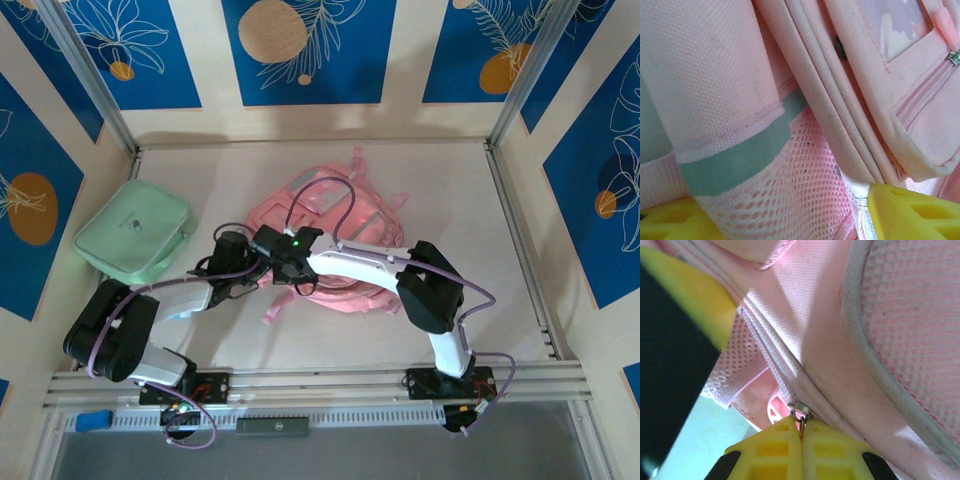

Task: Pack the student bag
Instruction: Zip the student bag at the center of the table.

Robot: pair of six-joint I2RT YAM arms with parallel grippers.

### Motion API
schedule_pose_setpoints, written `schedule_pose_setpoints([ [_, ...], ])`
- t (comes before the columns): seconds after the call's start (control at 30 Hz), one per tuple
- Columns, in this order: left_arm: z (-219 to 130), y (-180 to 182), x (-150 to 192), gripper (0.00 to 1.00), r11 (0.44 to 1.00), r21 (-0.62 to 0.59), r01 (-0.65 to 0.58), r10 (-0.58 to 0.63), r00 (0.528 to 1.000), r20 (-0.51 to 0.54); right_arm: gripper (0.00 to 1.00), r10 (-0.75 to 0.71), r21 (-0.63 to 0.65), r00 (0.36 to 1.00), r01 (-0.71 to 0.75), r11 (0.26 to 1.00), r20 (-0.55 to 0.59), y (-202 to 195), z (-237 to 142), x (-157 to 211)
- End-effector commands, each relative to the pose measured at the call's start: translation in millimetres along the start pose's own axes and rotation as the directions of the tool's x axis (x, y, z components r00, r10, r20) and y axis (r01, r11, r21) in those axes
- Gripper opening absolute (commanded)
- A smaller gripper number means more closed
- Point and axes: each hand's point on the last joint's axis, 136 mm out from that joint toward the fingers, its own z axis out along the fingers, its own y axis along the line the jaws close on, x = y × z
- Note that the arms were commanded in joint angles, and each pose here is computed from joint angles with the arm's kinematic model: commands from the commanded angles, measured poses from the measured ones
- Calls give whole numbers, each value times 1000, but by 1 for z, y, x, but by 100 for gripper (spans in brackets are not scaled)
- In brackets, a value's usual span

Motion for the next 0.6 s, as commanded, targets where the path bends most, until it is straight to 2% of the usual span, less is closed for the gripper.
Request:
schedule_pose_setpoints([
  [0.0,8,38,-4,69,983,-182,-8,13,1000,22,0,-113,13,987,115,993,-110,-17,-24,32],
  [0.33,8,30,-27,69,970,-236,-55,65,997,35,0,-145,67,979,156,985,-144,-74,-40,41],
  [0.47,9,15,-38,68,972,-214,-99,106,994,19,0,-159,34,972,167,985,-170,-92,-43,51],
  [0.57,9,3,-42,68,975,-191,-114,120,993,17,0,-234,-71,963,226,971,-132,-78,-51,53],
])
